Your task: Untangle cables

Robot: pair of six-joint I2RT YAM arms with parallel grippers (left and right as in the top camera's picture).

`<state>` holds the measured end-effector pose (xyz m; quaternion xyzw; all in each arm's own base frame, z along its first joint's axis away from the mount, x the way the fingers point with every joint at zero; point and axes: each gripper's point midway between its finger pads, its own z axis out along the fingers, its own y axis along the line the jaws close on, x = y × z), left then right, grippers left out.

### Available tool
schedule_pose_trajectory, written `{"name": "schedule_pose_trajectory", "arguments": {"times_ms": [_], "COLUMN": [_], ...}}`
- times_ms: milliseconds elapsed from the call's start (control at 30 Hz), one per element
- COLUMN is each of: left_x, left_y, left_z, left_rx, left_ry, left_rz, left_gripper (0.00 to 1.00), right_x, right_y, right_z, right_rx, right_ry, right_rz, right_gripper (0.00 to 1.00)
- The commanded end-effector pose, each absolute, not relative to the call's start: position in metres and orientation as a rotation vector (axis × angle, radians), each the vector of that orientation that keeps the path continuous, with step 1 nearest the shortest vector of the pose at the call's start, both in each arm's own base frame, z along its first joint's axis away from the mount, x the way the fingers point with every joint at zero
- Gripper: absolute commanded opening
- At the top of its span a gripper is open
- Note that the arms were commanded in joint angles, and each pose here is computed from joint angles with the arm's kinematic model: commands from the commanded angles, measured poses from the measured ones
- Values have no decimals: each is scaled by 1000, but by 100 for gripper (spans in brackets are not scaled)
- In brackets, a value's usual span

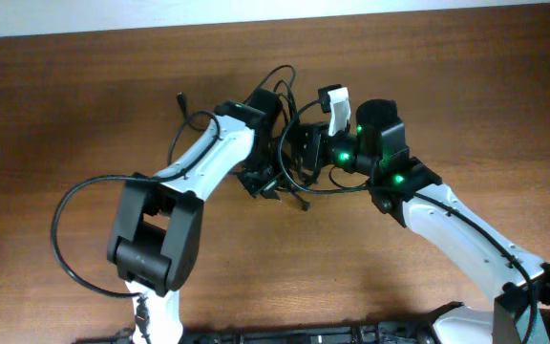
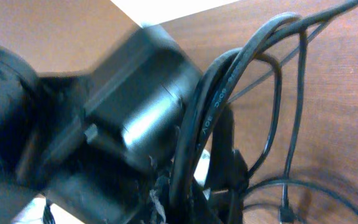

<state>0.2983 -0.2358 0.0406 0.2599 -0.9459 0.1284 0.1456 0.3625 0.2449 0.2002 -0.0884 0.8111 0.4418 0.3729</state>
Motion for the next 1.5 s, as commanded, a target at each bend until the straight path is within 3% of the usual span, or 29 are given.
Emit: {"name": "schedule_pose_trajectory", "arguments": {"times_ms": [0, 100, 200, 300, 400, 433, 467, 500, 567, 600, 767, 833, 933, 1033, 1100, 1233, 1367, 1467], "left_x": [290, 273, 279, 314, 358, 370, 373, 374, 372, 371, 372, 378, 384, 379, 381, 400, 401, 400], "left_y": [-195, -157, -164, -150, -124, -108, -96, -80, -57, -54, -113, -157, -212, -222, -215, -228, -244, -249], "left_z": [29, 36, 41, 80, 133, 142, 142, 141, 141, 141, 141, 145, 153, 150, 139, 112, 99, 67], "left_rx": [439, 183, -48, 1, 189, 277, 363, 500, 706, 761, 575, 345, 58, 4, 33, 310, 301, 588], "left_ry": [-2908, -2875, -2908, -3063, -3229, -3257, -3249, -3218, -3155, -3129, -3178, -3280, -3394, -3400, -3416, -3453, -3419, -3285], "left_rz": [16, -205, -120, -169, -73, -52, -53, -61, -67, -41, 141, 214, 329, 306, 243, 400, 554, 559], "left_gripper": [0, 0, 0, 0, 0, 10, 29, 43, 99, 99, 100, 95, 100, 94, 94, 73, 73, 68], "right_x": [389, 422, 406, 390, 372, 366, 363, 360, 358, 353, 330, 324, 320, 313, 307, 293, 291, 288], "right_y": [196, 77, 6, -13, 38, 65, 84, 100, 107, 107, 90, 81, 80, 79, 78, 76, 75, 75], "right_z": [230, 206, 163, 138, 126, 125, 125, 121, 114, 108, 86, 80, 77, 73, 70, 55, 54, 53], "right_rx": [-130, 209, 413, 494, 399, 317, 255, 199, 171, 174, 244, 269, 274, 281, 286, 298, 299, 302], "right_ry": [1971, 2019, 2162, 2261, 2383, 2415, 2433, 2456, 2481, 2512, 2642, 2676, 2695, 2728, 2750, 2798, 2807, 2817], "right_rz": [1063, 852, 717, 621, 755, 791, 808, 768, 651, 601, 474, 407, 397, 388, 383, 371, 369, 366], "right_gripper": [4, 4, 4, 4, 4, 5, 9, 21, 52, 77, 94, 96, 96, 96, 99, 99, 99, 99]}}
